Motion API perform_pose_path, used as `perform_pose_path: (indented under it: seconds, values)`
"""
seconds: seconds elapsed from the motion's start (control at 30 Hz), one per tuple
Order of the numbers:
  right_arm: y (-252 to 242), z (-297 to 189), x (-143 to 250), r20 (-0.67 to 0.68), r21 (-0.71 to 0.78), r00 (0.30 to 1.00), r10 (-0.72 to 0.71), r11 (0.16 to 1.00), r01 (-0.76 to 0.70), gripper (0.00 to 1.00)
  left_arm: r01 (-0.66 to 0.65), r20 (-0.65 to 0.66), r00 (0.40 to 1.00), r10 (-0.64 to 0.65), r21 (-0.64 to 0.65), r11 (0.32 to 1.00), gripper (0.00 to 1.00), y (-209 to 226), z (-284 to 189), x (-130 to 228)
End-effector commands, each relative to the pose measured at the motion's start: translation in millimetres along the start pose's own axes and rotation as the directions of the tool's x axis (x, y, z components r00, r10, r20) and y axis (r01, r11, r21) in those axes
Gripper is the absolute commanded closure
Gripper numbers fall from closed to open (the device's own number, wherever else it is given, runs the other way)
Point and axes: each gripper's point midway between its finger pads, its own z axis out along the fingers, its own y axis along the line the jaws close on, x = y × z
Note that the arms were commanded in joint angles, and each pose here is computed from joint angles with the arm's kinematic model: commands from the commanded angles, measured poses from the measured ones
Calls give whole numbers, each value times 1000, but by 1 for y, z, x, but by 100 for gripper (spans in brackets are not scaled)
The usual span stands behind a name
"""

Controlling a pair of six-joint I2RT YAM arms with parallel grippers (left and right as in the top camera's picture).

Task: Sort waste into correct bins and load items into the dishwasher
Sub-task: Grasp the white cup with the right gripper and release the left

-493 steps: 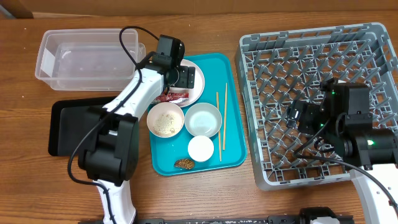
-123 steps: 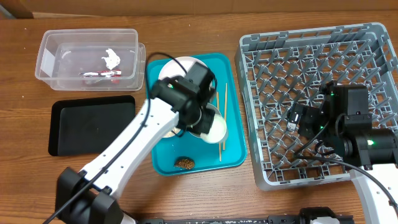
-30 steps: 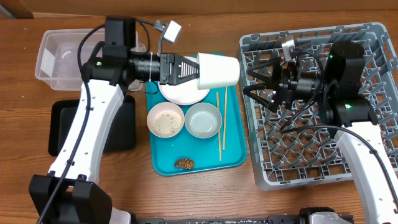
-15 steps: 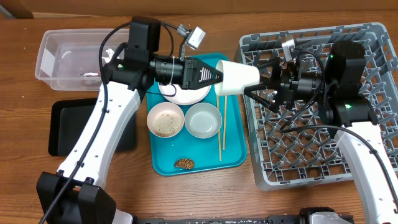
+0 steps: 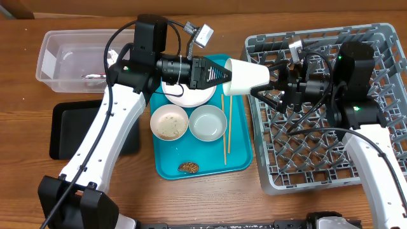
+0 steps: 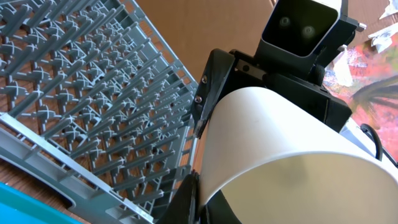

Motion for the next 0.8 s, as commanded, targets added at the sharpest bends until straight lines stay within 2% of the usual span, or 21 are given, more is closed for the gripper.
perform_pose_path:
  seconds: [0.0, 0.23, 0.57, 0.77]
  values:
    - [25, -1, -5, -15, -115, 998, -64, 991, 62, 20, 12, 8, 1000, -12, -24, 1000, 96, 2, 3, -5]
    - [42, -4, -5, -22, -206, 990, -136, 970, 129, 20, 30, 7, 1000, -30, -27, 999, 96, 2, 5, -5]
    - [43, -4, -5, -22, -211, 990, -140, 968, 132, 20, 38, -13, 999, -38, -22, 999, 96, -2, 15, 0]
    - [43, -4, -5, -22, -212, 990, -139, 969, 131, 27, 36, -5, 999, -37, -45, 998, 96, 1, 17, -1]
